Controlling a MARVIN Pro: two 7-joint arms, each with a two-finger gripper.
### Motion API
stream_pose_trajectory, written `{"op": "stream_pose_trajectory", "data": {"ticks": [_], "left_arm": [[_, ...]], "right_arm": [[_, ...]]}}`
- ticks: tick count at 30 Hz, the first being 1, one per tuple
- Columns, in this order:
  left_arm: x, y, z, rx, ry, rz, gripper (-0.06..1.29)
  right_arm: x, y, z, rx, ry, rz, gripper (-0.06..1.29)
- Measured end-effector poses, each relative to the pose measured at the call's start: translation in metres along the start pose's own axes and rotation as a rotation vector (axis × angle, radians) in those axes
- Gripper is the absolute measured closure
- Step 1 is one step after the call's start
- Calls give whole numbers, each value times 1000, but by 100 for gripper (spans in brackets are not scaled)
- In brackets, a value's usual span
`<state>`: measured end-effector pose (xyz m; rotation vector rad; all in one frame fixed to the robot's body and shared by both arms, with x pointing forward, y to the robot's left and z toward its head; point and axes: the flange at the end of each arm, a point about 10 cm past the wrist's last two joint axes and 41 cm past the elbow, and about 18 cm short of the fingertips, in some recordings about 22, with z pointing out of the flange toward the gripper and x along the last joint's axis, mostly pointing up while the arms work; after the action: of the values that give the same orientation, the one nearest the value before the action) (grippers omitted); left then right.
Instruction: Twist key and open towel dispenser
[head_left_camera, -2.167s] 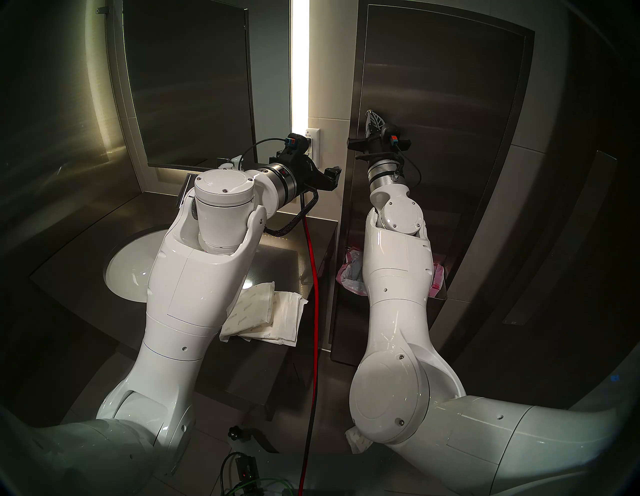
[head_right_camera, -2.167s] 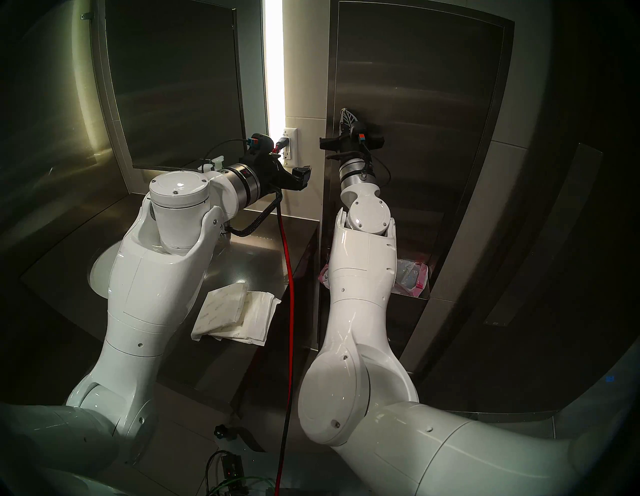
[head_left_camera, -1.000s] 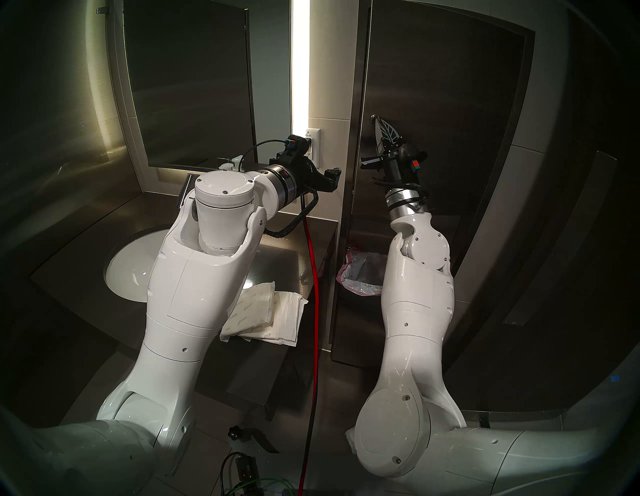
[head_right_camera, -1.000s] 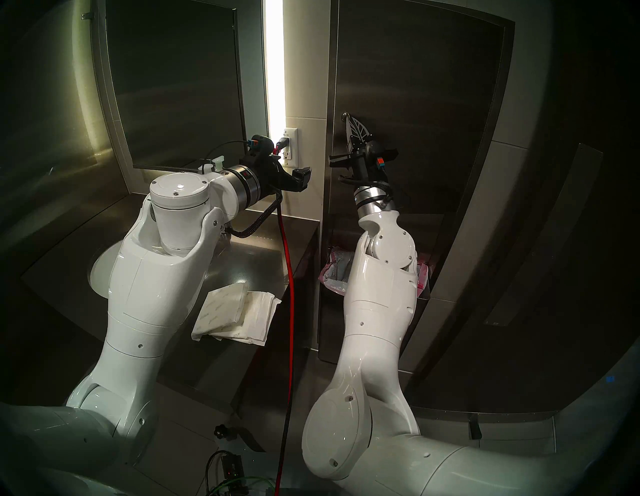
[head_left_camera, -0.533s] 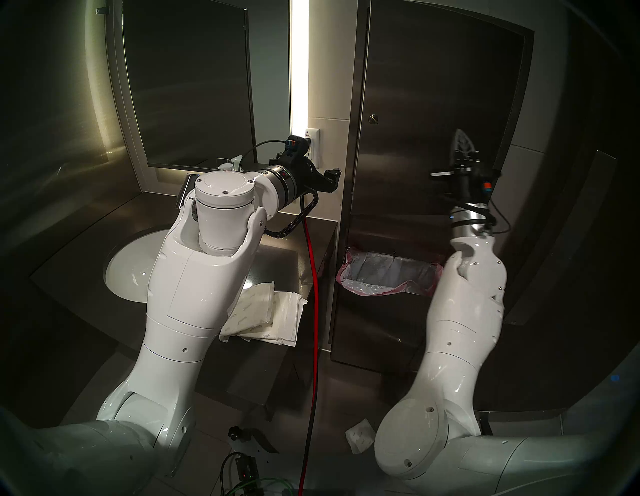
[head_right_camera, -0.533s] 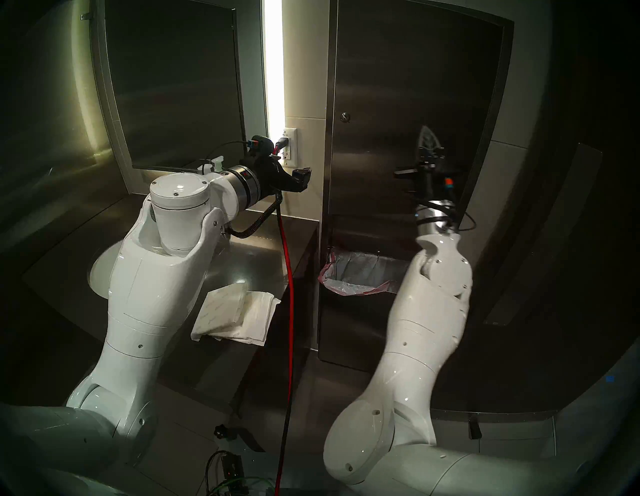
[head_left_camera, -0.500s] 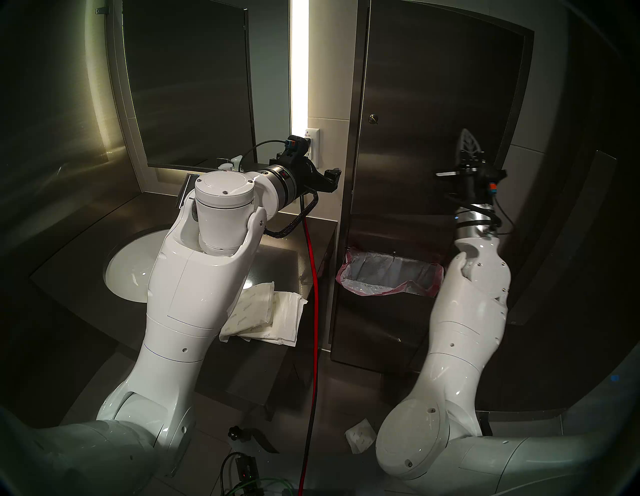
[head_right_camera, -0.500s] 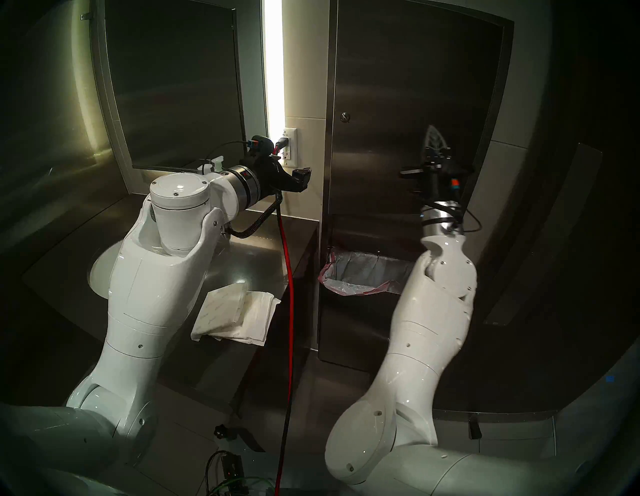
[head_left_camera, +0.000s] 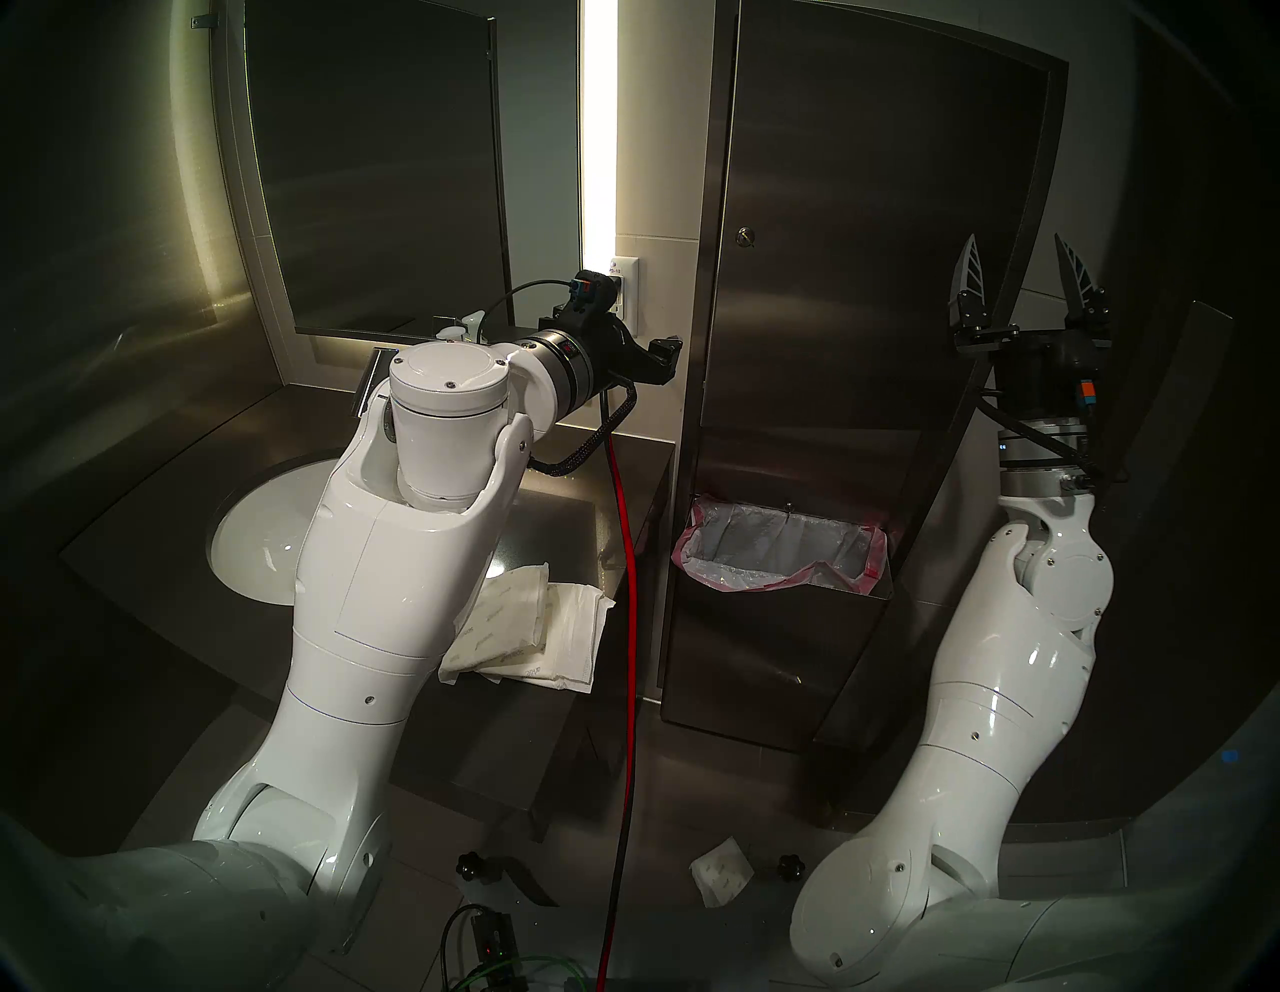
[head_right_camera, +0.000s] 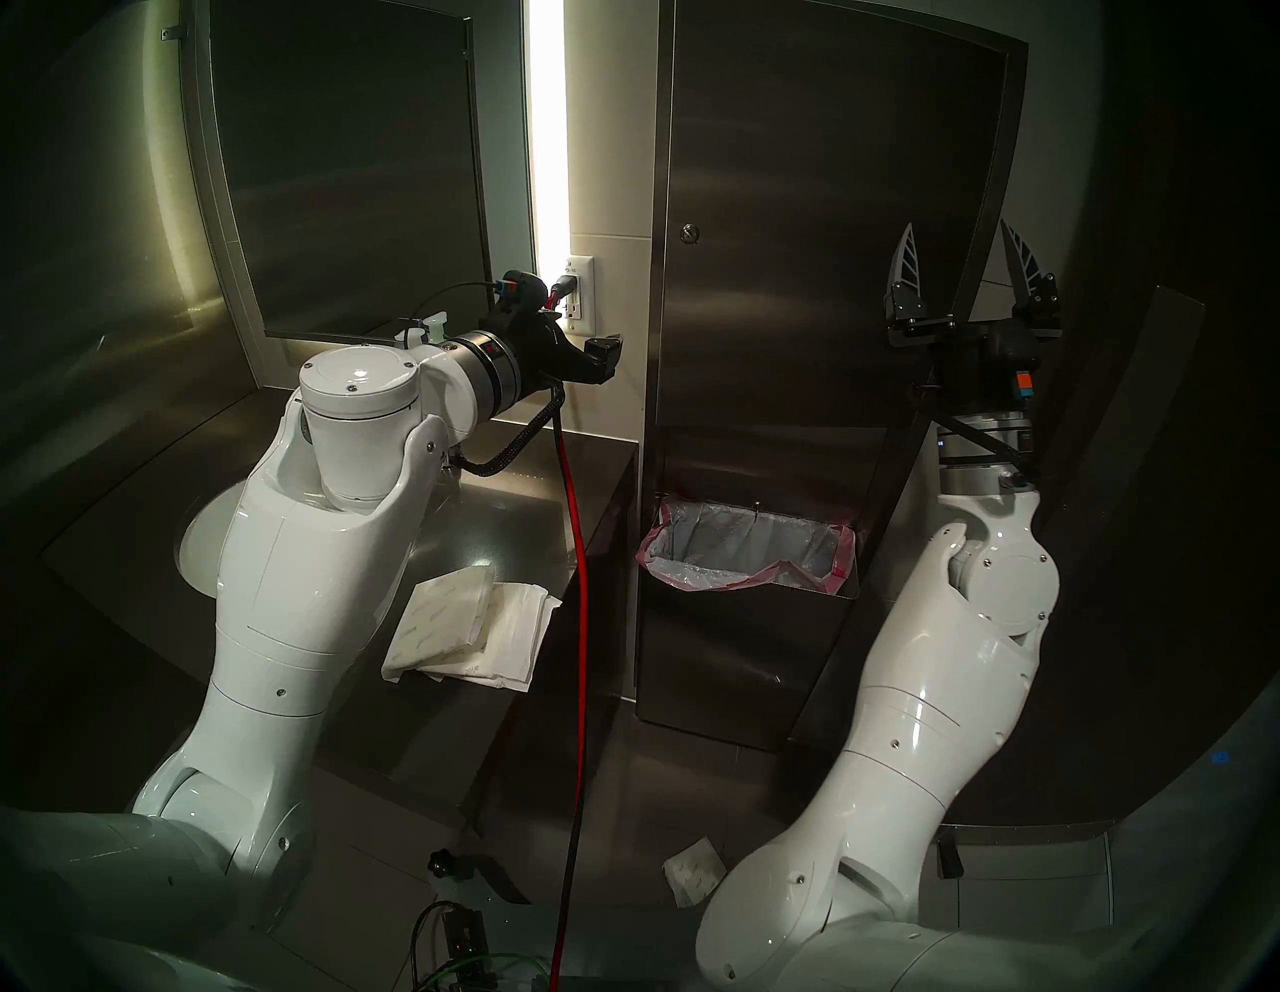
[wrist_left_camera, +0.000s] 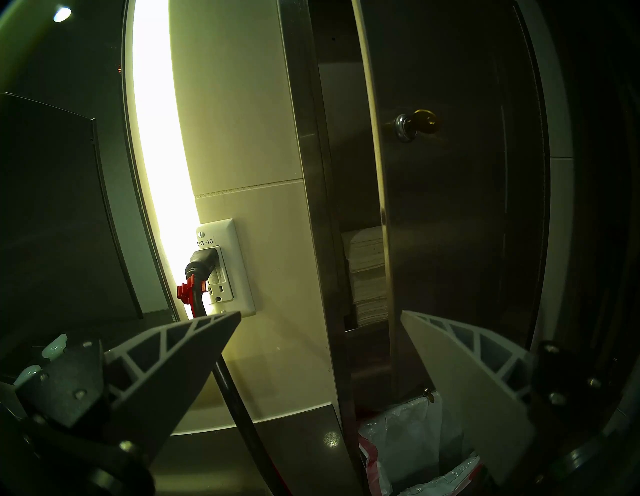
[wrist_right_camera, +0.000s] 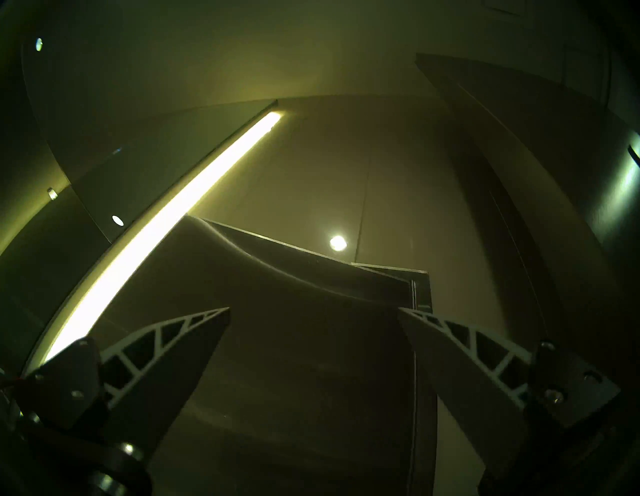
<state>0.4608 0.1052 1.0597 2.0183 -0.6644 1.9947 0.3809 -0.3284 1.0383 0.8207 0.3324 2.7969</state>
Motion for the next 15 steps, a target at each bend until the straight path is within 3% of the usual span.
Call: {"op": "stream_pose_trajectory", "data": {"ticks": [5,15], "left_arm": [[0,0,0,0,0,0,-3],[2,-9,1,44,-6,36,-3]], "right_arm": [[14,0,-4,55,11,37,-2],[41,-4,-18,152,4,190,-2]]}}
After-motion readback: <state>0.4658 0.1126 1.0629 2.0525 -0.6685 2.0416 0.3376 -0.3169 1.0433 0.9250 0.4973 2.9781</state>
